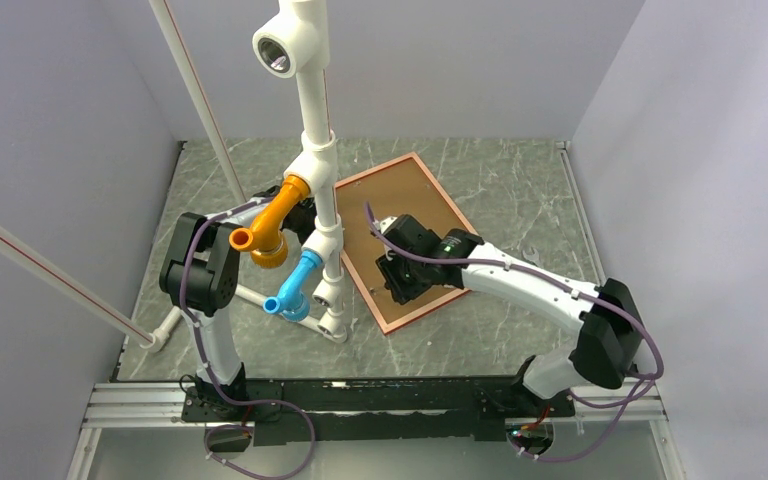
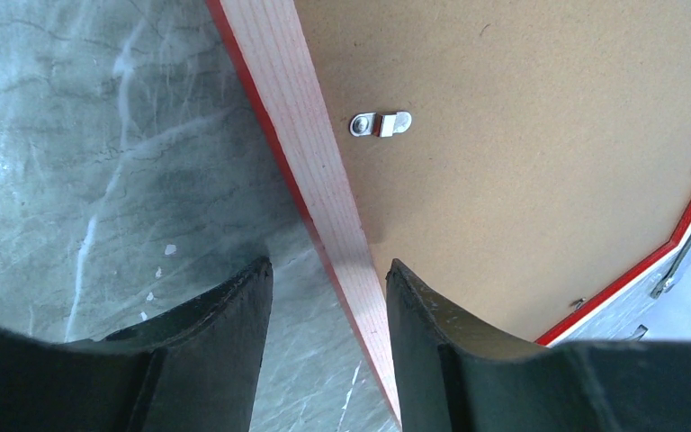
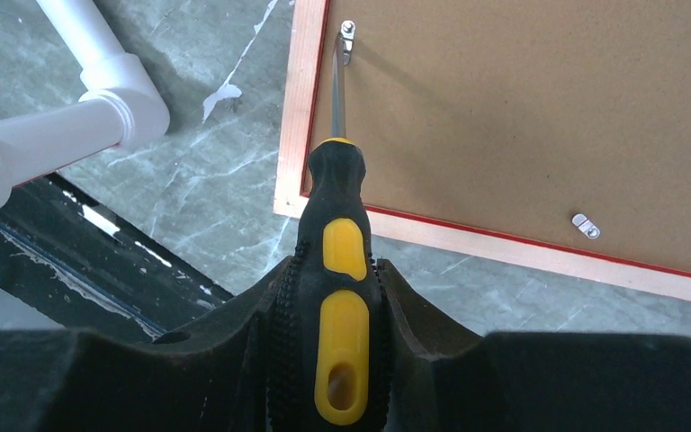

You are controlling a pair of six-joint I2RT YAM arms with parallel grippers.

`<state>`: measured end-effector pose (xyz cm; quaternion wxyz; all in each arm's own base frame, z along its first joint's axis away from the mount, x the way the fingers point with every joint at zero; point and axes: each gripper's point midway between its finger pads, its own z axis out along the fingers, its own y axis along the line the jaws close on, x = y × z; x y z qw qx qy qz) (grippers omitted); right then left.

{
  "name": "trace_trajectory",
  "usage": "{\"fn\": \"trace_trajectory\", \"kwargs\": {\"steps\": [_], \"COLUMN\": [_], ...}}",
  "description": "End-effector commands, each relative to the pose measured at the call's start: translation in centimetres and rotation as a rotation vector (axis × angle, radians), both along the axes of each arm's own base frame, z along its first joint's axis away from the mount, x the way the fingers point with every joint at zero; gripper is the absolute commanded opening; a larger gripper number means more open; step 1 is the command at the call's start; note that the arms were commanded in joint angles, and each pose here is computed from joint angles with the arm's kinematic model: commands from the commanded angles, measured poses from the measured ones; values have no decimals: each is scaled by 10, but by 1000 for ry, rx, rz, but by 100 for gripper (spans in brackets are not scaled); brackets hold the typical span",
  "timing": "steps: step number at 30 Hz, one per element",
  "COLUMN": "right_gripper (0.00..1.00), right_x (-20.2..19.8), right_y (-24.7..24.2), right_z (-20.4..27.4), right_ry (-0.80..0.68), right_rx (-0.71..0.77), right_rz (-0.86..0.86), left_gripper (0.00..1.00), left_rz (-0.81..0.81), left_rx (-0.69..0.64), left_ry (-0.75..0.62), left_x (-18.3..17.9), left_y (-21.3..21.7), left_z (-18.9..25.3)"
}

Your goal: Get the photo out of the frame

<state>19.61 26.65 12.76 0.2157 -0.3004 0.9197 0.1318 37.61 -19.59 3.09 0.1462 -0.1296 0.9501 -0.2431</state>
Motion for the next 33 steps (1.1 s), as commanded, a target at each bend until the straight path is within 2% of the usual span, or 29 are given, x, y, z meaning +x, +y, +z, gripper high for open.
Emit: {"fn": "trace_trajectory", "kwargs": {"steps": [1, 7, 13, 18, 27, 33], "right_gripper": [0, 0, 0, 0, 0, 0], "right_x": [-8, 10, 27, 50, 77, 86], "right_y": [-13, -36, -54, -106, -197, -247], "right_z": [8, 20, 79, 96, 85, 58], "right_ry": [-1, -112, -281, -397, -401, -367], "right_rx": [-18, -94, 23, -25, 73, 273], "right_rz": [-8, -109, -226, -420, -868, -1168], "left_gripper": [55, 56, 62, 65, 66, 66], "left_rz": [-2, -4, -23, -24, -75, -168], "left_rx": [37, 34, 28, 24, -65, -150], "left_ry": [-19, -21, -65, -167, -301, -324], "left_x": [6, 6, 11, 23, 29, 25], "left_y": [4, 3, 2, 10, 12, -2], "left_z": [2, 3, 16, 48, 100, 107]}}
